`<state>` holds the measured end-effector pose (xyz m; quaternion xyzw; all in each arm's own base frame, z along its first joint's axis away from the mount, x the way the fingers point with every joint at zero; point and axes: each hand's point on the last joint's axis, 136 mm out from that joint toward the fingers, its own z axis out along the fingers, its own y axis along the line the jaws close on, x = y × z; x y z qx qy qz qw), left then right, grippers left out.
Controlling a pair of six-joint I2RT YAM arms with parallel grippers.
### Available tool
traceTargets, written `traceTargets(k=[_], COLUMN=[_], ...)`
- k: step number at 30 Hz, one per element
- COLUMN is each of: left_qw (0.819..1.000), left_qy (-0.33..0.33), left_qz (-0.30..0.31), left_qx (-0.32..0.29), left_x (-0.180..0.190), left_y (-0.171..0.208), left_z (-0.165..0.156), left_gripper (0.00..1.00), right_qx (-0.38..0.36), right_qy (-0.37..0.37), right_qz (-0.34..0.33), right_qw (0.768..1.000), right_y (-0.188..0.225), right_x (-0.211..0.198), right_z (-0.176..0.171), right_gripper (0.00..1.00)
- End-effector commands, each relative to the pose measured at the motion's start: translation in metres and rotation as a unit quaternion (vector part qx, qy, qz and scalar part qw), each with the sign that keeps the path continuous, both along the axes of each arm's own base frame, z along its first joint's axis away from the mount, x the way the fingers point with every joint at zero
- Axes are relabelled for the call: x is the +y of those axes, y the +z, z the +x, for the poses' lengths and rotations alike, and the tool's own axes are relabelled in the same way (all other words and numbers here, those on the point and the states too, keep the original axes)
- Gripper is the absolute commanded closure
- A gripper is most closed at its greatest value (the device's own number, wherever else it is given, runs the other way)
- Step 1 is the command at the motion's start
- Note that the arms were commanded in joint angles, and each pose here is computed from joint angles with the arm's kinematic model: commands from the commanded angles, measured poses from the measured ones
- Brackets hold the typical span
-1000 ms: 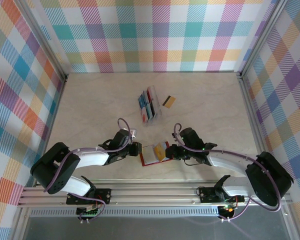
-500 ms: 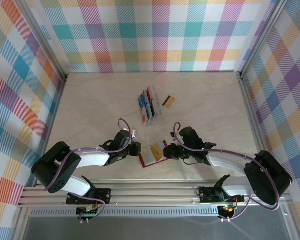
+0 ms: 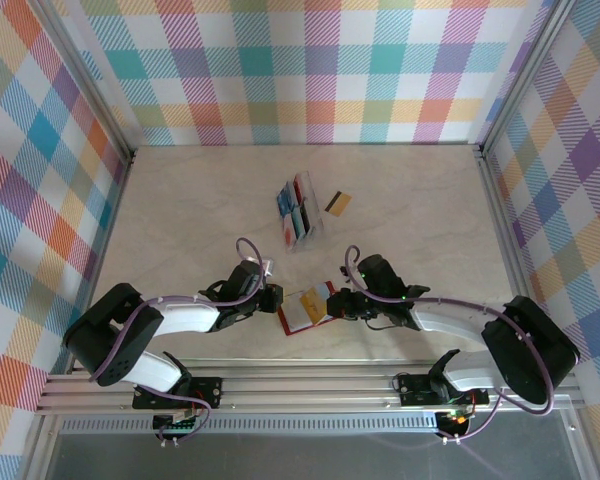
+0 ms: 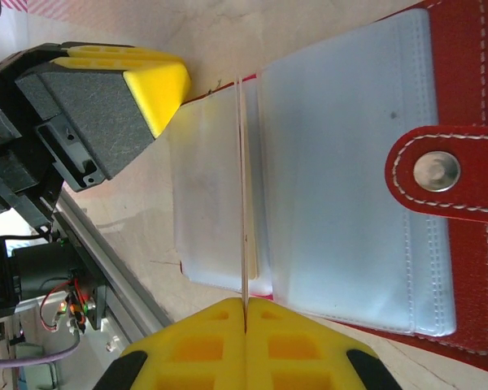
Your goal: Put the credit cards into the card holder
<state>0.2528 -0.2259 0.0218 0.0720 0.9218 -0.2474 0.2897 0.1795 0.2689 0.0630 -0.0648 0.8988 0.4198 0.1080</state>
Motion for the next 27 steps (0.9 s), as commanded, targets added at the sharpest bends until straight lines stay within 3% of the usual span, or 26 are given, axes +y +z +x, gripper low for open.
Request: traceTargets(k=[1, 27], left_qw=[1.0, 1.0], left_qy=[-0.01, -0.013], left_qz=[0.016, 0.015], left_qx=[0.009, 0.017], left_x=[0.002, 0.0], left_y=[-0.013, -0.018], left_z=[-0.008, -0.009], left_gripper=[0.82, 0.82], right_qx=[-0.009, 0.013], right_qy=[-0.008, 0.017], right_qz=[0.0, 0.023], right_qw=[1.0, 0.999], right_y=[0.003, -0.002], right_x=[-0.004, 0.006], right_z=[-0.001, -0.008], right_gripper=[1.0, 1.0])
